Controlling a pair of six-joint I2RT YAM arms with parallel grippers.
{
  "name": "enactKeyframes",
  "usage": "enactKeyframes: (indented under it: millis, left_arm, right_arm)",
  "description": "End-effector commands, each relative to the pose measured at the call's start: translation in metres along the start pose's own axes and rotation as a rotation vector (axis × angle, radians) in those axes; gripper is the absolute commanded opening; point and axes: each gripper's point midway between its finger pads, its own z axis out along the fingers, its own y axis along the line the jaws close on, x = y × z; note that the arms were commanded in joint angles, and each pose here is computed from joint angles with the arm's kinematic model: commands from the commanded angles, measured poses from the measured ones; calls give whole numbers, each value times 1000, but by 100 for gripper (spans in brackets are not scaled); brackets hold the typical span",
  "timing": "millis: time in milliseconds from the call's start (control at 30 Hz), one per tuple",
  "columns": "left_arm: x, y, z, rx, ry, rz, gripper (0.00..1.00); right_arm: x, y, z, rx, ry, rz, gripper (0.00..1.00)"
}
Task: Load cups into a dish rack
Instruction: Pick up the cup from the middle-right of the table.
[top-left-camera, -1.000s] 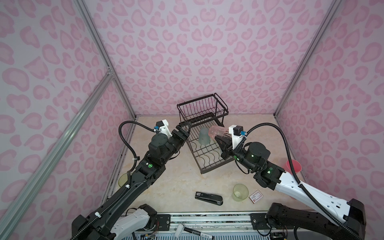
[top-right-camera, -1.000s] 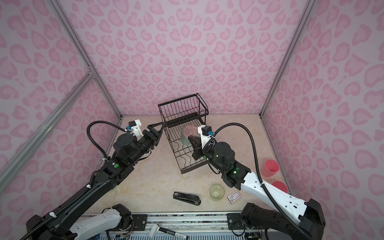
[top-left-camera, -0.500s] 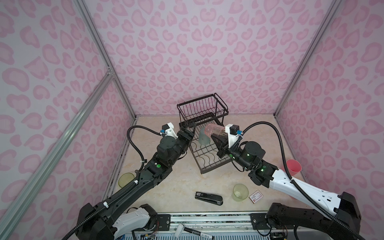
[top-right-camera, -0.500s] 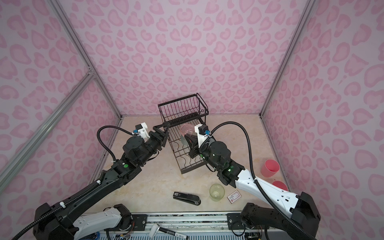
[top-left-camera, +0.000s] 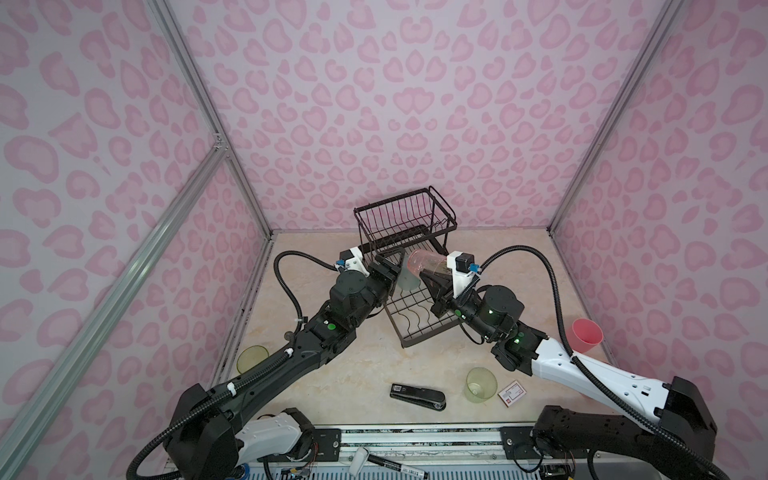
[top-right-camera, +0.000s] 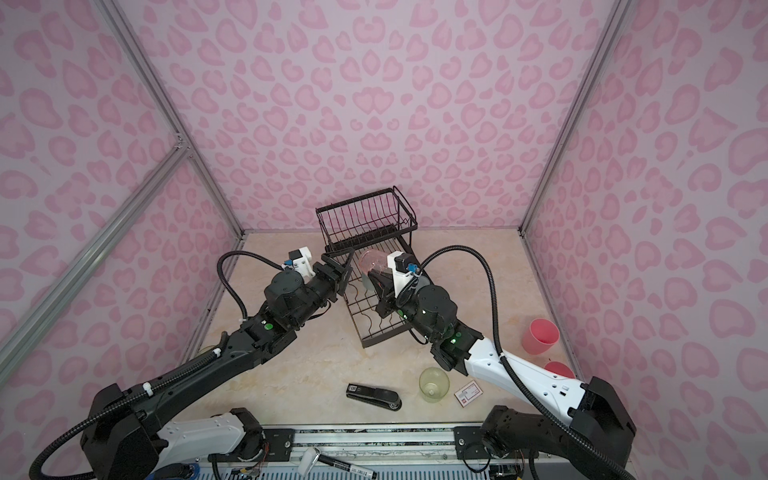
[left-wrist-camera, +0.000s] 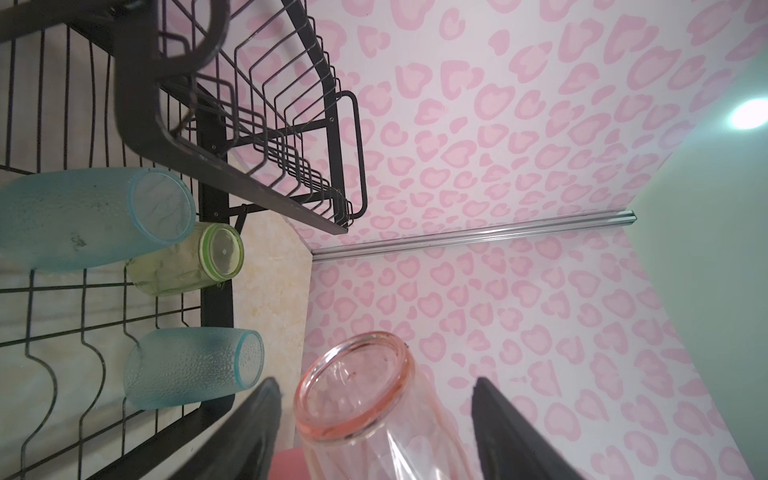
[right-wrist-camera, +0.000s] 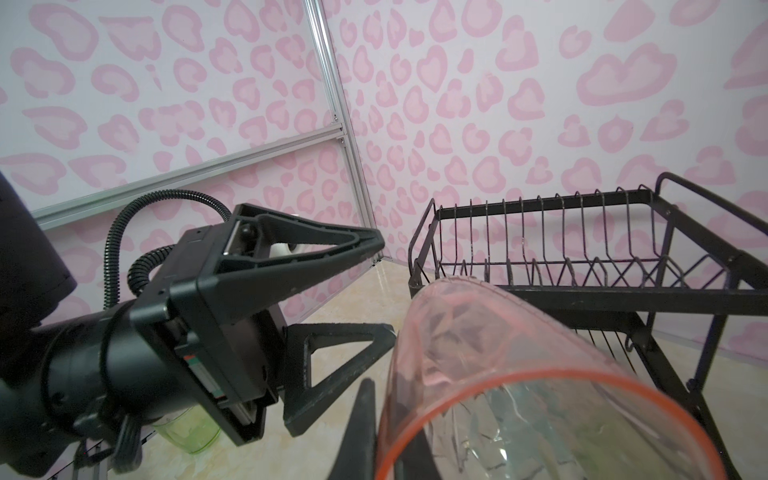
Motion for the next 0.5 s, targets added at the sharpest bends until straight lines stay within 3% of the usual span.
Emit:
enactKeyframes:
  millis: [0, 467]
  left_arm:
    - [3, -21, 2, 64, 18, -35, 75]
    - [28, -30, 20, 76, 150, -67, 79]
  right_arm:
    - [-14, 4, 1, -27, -66, -3, 0]
    - [-15, 8, 2, -83, -78, 17, 0]
